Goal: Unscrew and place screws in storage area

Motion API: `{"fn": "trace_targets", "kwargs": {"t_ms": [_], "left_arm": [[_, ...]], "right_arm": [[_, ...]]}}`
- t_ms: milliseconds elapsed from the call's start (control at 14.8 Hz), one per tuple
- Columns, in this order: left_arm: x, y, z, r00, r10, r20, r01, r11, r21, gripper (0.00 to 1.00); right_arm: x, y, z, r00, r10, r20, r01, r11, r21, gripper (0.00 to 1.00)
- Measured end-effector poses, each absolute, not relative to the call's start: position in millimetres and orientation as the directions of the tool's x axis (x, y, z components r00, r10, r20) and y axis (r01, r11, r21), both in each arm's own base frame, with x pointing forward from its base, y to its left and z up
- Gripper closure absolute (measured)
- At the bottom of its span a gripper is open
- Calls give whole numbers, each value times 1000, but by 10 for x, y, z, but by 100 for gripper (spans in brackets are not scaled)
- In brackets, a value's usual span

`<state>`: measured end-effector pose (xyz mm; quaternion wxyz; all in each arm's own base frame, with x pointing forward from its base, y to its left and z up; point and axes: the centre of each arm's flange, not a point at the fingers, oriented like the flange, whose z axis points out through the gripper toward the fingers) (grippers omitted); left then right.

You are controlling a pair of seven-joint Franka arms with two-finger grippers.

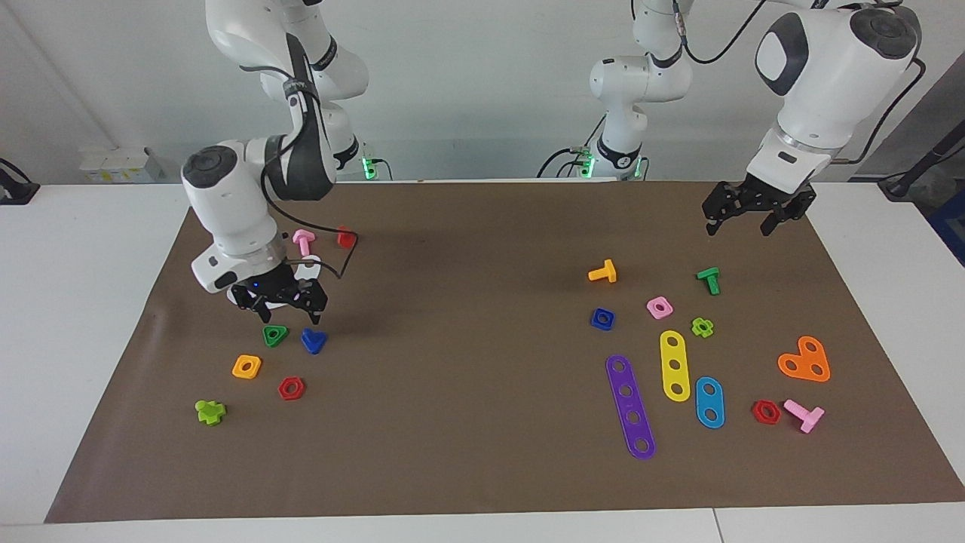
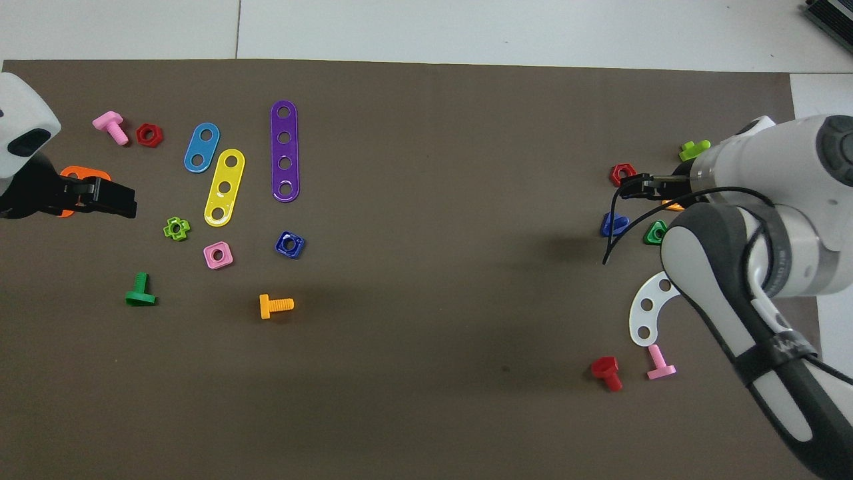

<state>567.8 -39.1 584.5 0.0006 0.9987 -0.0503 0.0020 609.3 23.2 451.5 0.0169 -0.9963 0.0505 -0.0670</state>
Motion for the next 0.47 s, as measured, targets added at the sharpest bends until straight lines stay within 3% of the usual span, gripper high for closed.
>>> {"fn": "trace_targets", "kwargs": {"t_ms": [474], "left_arm": [[5680, -390, 5847, 995, -100, 6, -100, -995, 1, 0]], "right_arm": [[5608, 12, 6151, 991, -127, 50, -127, -992, -18, 0]]}}
